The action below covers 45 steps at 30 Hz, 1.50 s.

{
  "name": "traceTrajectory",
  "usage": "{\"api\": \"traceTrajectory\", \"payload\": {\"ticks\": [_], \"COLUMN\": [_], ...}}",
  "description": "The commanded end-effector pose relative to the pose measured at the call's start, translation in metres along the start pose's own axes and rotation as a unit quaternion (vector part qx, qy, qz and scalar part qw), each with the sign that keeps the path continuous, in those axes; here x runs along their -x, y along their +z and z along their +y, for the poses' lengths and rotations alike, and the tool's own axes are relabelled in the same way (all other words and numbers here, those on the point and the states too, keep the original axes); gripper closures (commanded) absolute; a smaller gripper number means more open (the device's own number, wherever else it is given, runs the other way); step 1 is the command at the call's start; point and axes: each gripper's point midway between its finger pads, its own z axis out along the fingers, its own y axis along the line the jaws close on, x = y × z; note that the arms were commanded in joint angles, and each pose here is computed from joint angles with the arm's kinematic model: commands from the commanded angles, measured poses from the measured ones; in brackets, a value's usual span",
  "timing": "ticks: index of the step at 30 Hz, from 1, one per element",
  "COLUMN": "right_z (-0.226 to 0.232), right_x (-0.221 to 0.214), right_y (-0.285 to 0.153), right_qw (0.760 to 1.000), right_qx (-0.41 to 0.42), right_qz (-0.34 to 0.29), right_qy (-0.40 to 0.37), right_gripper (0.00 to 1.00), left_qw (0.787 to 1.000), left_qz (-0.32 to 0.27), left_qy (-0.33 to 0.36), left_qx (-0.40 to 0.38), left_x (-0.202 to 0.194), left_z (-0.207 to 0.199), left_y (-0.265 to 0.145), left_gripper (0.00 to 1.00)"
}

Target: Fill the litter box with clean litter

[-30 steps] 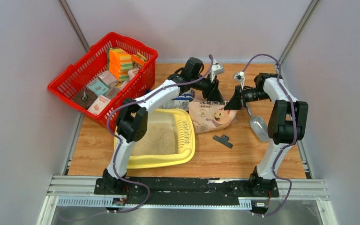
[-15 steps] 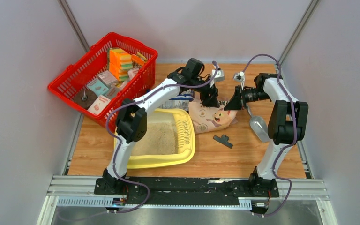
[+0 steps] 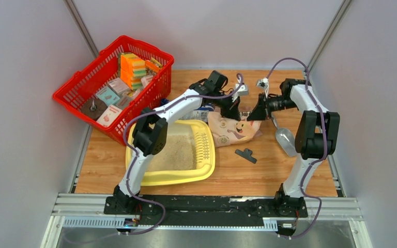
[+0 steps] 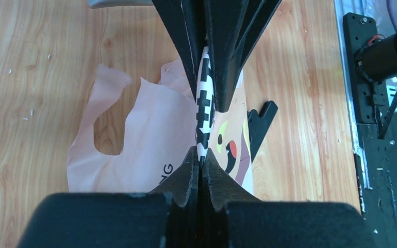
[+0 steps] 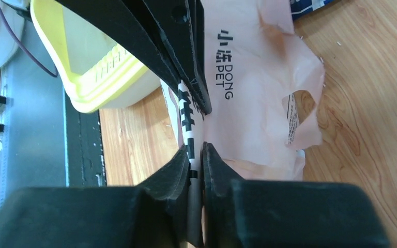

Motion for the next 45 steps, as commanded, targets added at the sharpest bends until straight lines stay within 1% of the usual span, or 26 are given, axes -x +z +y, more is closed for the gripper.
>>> {"api": "traceTrajectory", "payload": {"ticks": [1, 3, 4, 8, 9, 11, 12, 13, 14, 15, 17, 18, 20, 21, 22, 24, 26, 28, 31, 32, 34, 35, 36, 40, 43, 45], "right_z": [0.02, 0.015, 0.013, 0.015, 0.016, 0.029, 0.017, 0.027, 0.017, 0.017, 0.03, 0.036, 0.049, 0.068, 0.072, 0.084, 0.082, 0.081, 0.064, 0.058, 0.038, 0.033, 0.018, 0.01, 0.018, 0.027], "right_x": [0.039, 0.054, 0.058, 0.074, 0.077, 0.066, 0.082, 0.093, 0.063, 0.074, 0.068, 0.055, 0.043, 0.02, 0.01, -0.024, -0.049, -0.077, -0.099, -0.102, -0.107, -0.108, -0.103, -0.11, -0.076, -0.034], "right_y": [-0.024, -0.04, -0.052, -0.077, -0.079, -0.076, -0.082, -0.091, -0.078, -0.082, -0.077, -0.073, -0.071, -0.064, -0.063, -0.057, -0.056, -0.049, -0.042, -0.04, -0.035, -0.033, -0.032, -0.017, -0.018, -0.031], "right_qw": [0.997, 0.997, 0.995, 0.99, 0.988, 0.982, 0.967, 0.948, 0.951, 0.941, 0.942, 0.95, 0.956, 0.969, 0.962, 0.973, 0.975, 0.983, 0.982, 0.98, 0.978, 0.974, 0.973, 0.972, 0.981, 0.984], "right_qx": [0.008, -0.014, -0.031, -0.095, -0.112, -0.153, -0.197, -0.252, -0.261, -0.277, -0.272, -0.262, -0.245, -0.213, -0.2, -0.173, -0.159, -0.124, -0.121, -0.133, -0.156, -0.173, -0.193, -0.179, -0.16, -0.174], "right_qz": [-0.058, -0.079, -0.087, -0.099, -0.094, -0.077, -0.094, -0.103, -0.107, -0.131, -0.115, -0.094, -0.066, -0.034, -0.002, 0.046, 0.091, 0.125, 0.145, 0.14, 0.13, 0.119, 0.107, 0.115, 0.064, 0.03], "right_qy": [0.046, 0.025, 0.034, -0.012, -0.048, -0.079, -0.133, -0.163, -0.129, -0.146, -0.159, -0.139, -0.146, -0.123, -0.188, -0.149, -0.122, -0.051, 0.003, 0.037, 0.046, 0.082, 0.07, 0.101, 0.088, 0.039], "right_gripper": [0.76, 0.59, 0.46, 0.37, 0.35, 0.21, 0.12, 0.0, 0.0, 0.0, 0.0, 0.0, 0.0, 0.0, 0.02, 0.07, 0.19, 0.31, 0.35, 0.36, 0.38, 0.39, 0.41, 0.46, 0.46, 0.43], "left_qw": [0.999, 0.998, 0.997, 0.994, 0.992, 0.991, 0.991, 0.99, 0.99, 0.989, 0.988, 0.988, 0.988, 0.987, 0.987, 0.986, 0.985, 0.984, 0.983, 0.983, 0.983, 0.982, 0.982, 0.982, 0.982, 0.983], "left_qz": [-0.017, -0.028, -0.032, -0.047, -0.053, -0.058, -0.057, -0.057, -0.058, -0.057, -0.056, -0.054, -0.054, -0.055, -0.055, -0.065, -0.07, -0.073, -0.069, -0.07, -0.069, -0.067, -0.067, -0.06, -0.052, -0.047], "left_qy": [-0.045, -0.062, -0.066, -0.097, -0.113, -0.123, -0.125, -0.127, -0.127, -0.14, -0.142, -0.147, -0.147, -0.148, -0.149, -0.152, -0.158, -0.159, -0.162, -0.162, -0.164, -0.168, -0.168, -0.172, -0.172, -0.171], "left_qx": [0.019, 0.015, 0.014, 0.0, 0.0, -0.002, -0.003, -0.007, -0.01, -0.013, -0.014, -0.012, -0.01, -0.008, -0.002, 0.008, 0.019, 0.035, 0.046, 0.047, 0.05, 0.049, 0.05, 0.048, 0.05, 0.048], "left_x": [0.018, 0.026, 0.029, 0.033, 0.033, 0.033, 0.032, 0.031, 0.031, 0.031, 0.031, 0.028, 0.028, 0.029, 0.029, 0.033, 0.034, 0.035, 0.033, 0.033, 0.031, 0.029, 0.029, 0.024, 0.019, 0.016], "left_z": [0.005, 0.001, 0.0, -0.004, -0.002, -0.001, -0.002, -0.003, -0.003, -0.006, -0.007, -0.007, -0.007, -0.005, -0.003, 0.004, 0.011, 0.019, 0.023, 0.022, 0.023, 0.022, 0.021, 0.021, 0.02, 0.018], "left_y": [-0.026, -0.037, -0.04, -0.044, -0.043, -0.044, -0.043, -0.044, -0.044, -0.044, -0.045, -0.044, -0.044, -0.045, -0.044, -0.045, -0.046, -0.047, -0.047, -0.048, -0.048, -0.047, -0.048, -0.047, -0.047, -0.046], "left_gripper": [1.0, 1.0, 1.0, 1.0, 1.0, 1.0, 1.0, 1.0, 1.0, 1.0, 1.0, 1.0, 1.0, 1.0, 1.0, 1.0, 1.0, 1.0, 1.0, 1.0, 1.0, 1.0, 1.0, 1.0, 1.0, 1.0]}}
